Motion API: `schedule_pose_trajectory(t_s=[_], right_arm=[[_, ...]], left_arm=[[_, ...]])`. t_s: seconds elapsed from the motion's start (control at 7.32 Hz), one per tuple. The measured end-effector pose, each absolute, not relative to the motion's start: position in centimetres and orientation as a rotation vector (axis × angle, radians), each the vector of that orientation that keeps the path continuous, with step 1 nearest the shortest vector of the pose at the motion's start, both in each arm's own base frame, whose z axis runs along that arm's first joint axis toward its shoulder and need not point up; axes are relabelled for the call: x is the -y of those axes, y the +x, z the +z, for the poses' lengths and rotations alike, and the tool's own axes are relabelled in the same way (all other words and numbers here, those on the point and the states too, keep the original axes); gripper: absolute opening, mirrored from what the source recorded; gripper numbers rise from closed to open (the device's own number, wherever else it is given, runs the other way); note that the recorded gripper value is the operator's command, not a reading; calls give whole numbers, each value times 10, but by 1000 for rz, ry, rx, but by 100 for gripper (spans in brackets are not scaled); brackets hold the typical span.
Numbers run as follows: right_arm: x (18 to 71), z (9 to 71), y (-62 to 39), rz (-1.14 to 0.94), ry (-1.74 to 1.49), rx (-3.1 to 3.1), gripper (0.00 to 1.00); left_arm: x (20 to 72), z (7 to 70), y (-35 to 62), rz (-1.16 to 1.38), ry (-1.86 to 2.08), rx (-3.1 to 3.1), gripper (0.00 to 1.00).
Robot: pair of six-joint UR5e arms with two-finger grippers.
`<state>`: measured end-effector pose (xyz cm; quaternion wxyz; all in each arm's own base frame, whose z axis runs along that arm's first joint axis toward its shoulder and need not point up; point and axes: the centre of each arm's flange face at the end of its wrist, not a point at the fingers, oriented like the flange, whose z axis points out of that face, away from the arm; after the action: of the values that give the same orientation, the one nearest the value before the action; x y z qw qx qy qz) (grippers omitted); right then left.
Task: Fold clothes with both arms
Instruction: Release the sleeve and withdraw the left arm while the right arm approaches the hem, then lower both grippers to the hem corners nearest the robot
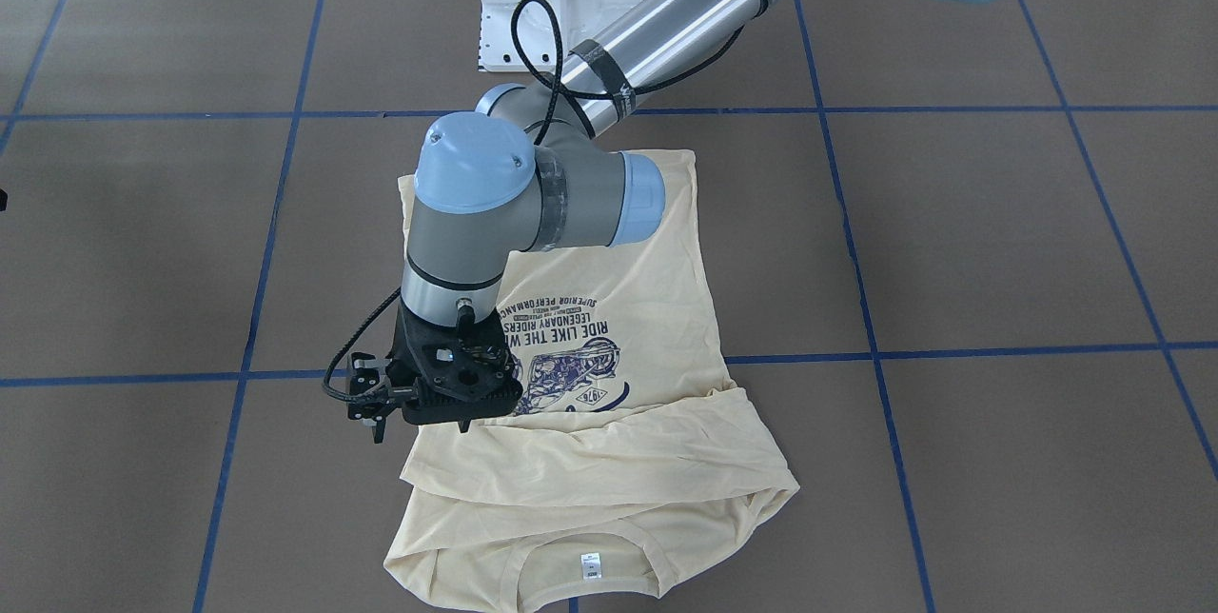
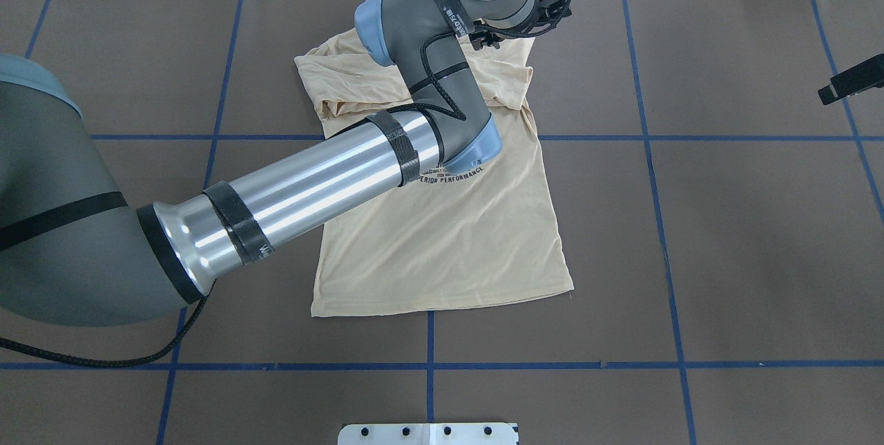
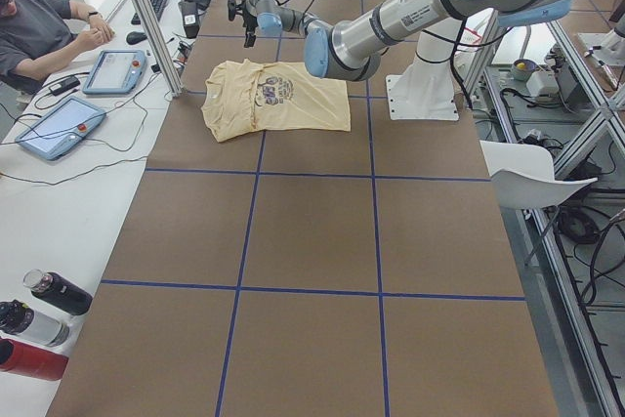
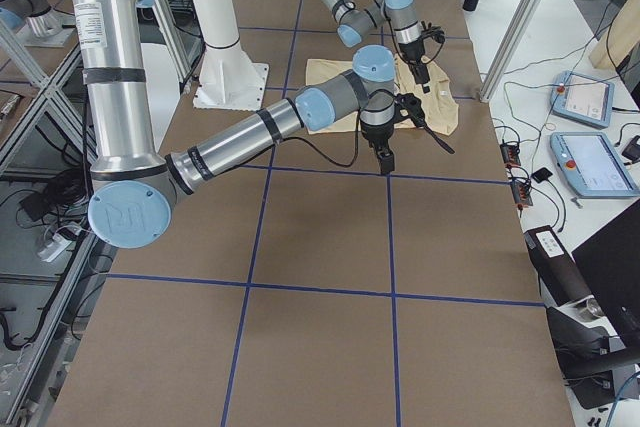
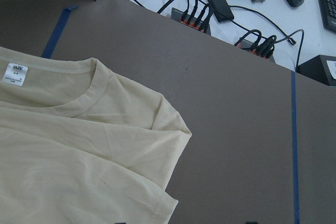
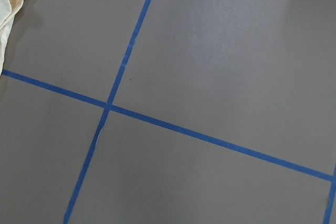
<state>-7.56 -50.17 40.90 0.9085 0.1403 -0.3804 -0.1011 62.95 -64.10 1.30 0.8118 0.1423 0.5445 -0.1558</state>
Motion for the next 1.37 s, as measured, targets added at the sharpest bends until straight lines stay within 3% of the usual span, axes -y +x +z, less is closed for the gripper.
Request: schedule_pose_trajectory(t_s=[0.27,0.55,1.37], right_arm=[[498,395,-94,-136,289,828,100],[483,375,-142,-42,278,894,100],[338,317,-350,144,269,885,100]], left_arm=[[609,30,603,-226,262,-1162,100],[558,89,548,-148,274,-1151,100],[340,245,477,10,234,-1091,100]])
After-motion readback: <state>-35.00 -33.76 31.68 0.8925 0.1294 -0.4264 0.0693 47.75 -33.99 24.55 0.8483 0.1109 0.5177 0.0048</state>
